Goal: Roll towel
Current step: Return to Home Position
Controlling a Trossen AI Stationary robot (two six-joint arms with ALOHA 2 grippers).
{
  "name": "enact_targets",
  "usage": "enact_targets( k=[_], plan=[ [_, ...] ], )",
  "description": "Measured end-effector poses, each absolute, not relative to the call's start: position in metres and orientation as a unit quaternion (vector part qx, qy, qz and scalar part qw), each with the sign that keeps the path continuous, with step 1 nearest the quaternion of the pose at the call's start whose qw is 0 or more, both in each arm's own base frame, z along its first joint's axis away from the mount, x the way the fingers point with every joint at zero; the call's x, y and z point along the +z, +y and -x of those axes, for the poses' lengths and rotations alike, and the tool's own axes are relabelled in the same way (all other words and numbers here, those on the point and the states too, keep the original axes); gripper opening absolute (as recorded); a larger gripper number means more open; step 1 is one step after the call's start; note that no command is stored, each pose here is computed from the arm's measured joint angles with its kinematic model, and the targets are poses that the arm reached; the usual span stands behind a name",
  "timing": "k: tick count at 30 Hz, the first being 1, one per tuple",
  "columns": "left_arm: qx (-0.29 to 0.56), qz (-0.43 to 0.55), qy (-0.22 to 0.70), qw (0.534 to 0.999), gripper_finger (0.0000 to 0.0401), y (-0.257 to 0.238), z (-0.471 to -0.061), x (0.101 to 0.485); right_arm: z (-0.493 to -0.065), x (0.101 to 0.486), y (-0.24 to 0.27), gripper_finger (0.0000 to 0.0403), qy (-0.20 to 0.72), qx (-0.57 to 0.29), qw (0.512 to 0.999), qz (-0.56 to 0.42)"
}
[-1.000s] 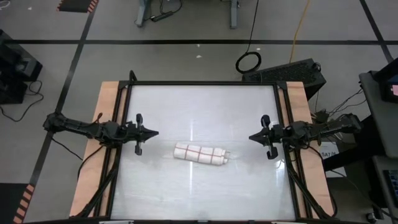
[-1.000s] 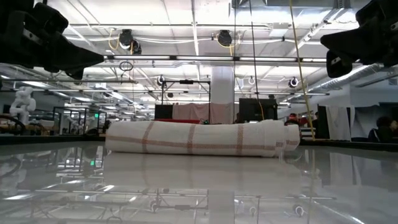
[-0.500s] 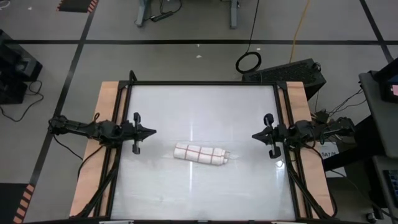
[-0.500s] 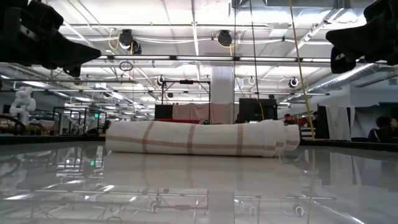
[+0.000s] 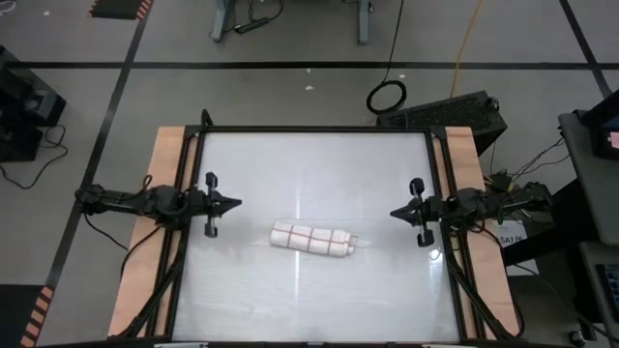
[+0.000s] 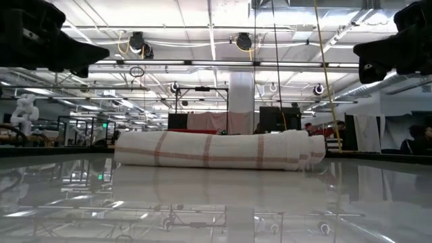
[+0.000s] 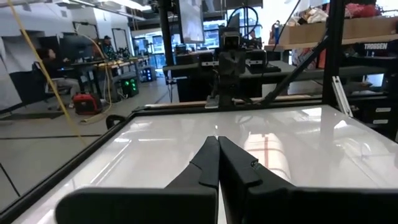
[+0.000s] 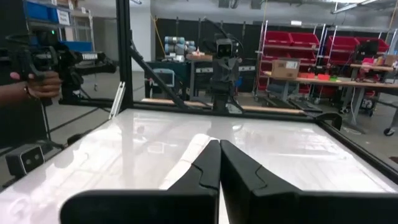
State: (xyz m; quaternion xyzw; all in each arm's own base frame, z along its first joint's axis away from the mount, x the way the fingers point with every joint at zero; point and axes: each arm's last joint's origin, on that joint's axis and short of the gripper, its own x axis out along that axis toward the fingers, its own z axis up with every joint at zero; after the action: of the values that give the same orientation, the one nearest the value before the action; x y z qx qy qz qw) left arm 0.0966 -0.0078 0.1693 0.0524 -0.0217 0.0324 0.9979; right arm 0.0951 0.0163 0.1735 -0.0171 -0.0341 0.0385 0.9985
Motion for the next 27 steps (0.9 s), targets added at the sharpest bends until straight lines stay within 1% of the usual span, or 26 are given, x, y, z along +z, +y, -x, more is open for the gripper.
enact_targets(
  k=[8,11,21,27],
  plan=[
    [0.033,-0.055,-0.014,0.998,0.0002,-0.002,-0.097,0.168,-0.095,0.172,0.016,0.0,-0.027,0.039,0.999,0.013],
    [0.017,-0.055,-0.01,0.998,0.0002,-0.001,-0.097,0.167,-0.095,0.172,0.016,0.0,-0.027,0.037,0.999,0.019],
    [0.025,-0.055,0.009,0.998,0.0002,0.005,-0.099,0.164,-0.096,0.172,0.007,0.0,-0.025,-0.009,0.999,0.02],
    [0.022,-0.028,0.024,0.999,0.0002,0.005,-0.101,0.161,-0.096,0.172,0.006,0.0,-0.024,-0.011,1.0,0.013]
  ],
)
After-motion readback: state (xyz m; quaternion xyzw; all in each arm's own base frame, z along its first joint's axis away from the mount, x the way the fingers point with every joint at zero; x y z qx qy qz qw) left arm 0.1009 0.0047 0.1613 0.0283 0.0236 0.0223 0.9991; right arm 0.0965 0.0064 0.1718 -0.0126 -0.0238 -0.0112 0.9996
